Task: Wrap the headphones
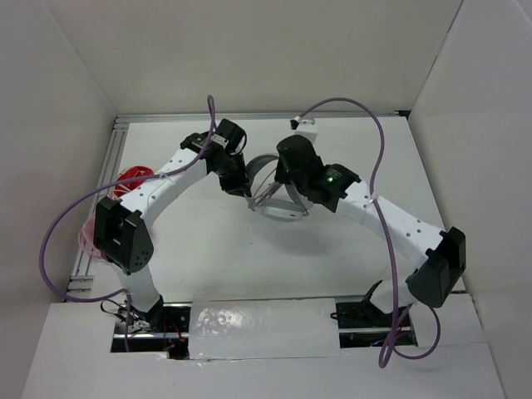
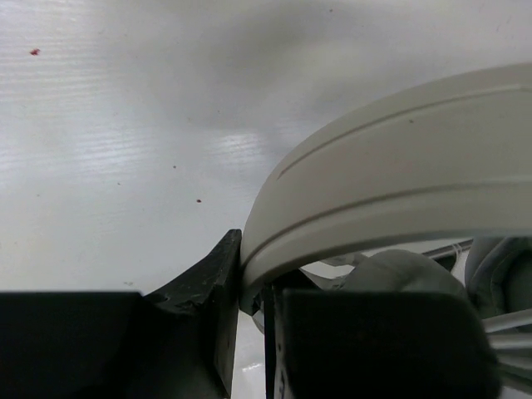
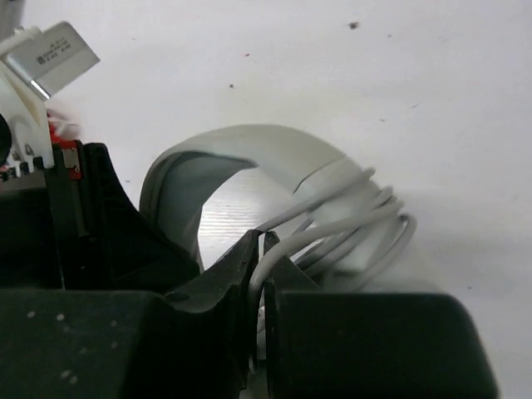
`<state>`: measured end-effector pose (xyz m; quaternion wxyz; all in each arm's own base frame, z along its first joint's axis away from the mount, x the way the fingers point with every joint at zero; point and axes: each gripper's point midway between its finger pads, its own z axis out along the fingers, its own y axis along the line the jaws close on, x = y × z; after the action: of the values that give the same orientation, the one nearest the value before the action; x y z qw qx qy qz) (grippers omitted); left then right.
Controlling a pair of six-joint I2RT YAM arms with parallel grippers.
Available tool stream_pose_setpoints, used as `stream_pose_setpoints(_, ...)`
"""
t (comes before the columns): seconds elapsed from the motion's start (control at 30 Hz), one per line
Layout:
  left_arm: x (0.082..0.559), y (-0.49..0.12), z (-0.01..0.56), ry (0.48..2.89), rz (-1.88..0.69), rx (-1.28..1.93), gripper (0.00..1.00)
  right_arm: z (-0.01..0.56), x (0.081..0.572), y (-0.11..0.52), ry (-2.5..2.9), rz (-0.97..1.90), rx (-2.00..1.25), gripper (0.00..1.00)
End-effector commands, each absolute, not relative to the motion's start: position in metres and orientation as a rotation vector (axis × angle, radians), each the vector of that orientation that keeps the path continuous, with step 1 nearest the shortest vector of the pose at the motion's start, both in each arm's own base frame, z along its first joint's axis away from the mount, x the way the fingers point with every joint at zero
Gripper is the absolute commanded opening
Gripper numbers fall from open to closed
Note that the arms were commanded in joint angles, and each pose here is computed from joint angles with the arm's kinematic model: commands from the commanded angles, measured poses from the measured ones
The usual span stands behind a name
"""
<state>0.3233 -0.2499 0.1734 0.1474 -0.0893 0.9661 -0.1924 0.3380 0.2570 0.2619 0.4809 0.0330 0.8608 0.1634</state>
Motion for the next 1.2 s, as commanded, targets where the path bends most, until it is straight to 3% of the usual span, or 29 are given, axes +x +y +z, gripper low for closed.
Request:
stream_pose_setpoints(0.0,0.316,-0.276,0.207,2.727,-0.791,-0.281,0.0,0.268,0.346,0.248,1.998,0.172,0.09,0.14)
stream_pose_setpoints(0.17,0.314,-0.281,0.206,2.733,-0.824,-0.277,0.0,0.256,0.345,0.233,1.987,-0.09,0.206,0.38)
stream_pose_setpoints(0.3,0.316,-0.283,0.205,2.725,-0.839,-0.266,0.0,0.249,0.344,0.241,1.996,-0.086,0.206,0.39)
stream_pose_setpoints(0.6,0.332,-0.294,0.222,2.67,-0.88,-0.265,0.0,0.237,0.319,0.246,2.085,-0.035,0.257,0.55)
stream_pose_setpoints(1.17,0.344,-0.308,0.248,2.521,-1.008,-0.14,0.0,0.253,0.283,0.205,2.107,-0.063,0.377,0.79)
